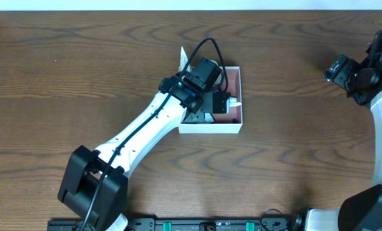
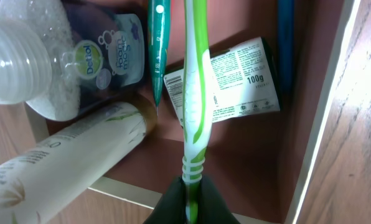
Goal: Pack container
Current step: 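Carry the green toothbrush with left gripper into the box and release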
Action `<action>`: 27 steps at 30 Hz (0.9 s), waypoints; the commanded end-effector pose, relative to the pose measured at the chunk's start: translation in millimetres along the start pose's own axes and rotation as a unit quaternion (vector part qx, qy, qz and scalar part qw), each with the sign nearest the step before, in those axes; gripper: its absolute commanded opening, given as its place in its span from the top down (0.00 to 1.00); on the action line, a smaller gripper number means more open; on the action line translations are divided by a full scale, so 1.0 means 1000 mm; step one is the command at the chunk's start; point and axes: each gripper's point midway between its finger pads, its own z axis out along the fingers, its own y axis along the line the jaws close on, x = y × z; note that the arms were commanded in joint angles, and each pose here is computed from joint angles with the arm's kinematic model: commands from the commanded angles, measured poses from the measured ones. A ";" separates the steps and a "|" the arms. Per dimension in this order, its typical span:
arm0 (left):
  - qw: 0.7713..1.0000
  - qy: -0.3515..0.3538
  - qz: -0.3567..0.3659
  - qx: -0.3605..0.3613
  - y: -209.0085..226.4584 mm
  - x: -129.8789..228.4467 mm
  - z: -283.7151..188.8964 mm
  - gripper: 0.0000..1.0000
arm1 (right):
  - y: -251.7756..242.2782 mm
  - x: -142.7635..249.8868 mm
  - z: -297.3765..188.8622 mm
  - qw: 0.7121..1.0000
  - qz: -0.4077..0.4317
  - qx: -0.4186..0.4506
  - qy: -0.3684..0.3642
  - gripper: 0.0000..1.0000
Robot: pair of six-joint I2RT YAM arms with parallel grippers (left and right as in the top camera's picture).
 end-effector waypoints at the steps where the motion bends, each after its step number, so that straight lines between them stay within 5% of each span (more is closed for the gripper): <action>1: 1.000 0.006 0.005 0.008 -0.004 0.002 0.007 0.77 | -0.003 -0.001 0.002 1.000 0.004 0.006 0.000 0.01; 4: 1.000 0.003 0.006 0.009 -0.004 0.001 0.006 0.43 | -0.003 -0.001 0.002 1.000 0.004 0.006 0.000 0.01; 6: 1.000 0.002 0.007 0.008 -0.005 -0.002 0.006 0.35 | -0.003 -0.001 0.002 1.000 0.004 0.006 0.000 0.01; 14: 1.000 -0.017 0.018 -0.007 -0.010 -0.017 -0.014 0.31 | -0.003 -0.001 0.002 1.000 0.004 0.006 0.000 0.01; 26: 0.992 -0.112 0.029 -0.046 -0.062 -0.051 -0.132 0.23 | -0.003 -0.001 0.002 1.000 0.004 0.006 0.000 0.01; 27: 0.991 -0.122 0.017 -0.046 -0.068 -0.052 -0.142 0.16 | -0.003 -0.001 0.002 1.000 0.004 0.006 0.000 0.01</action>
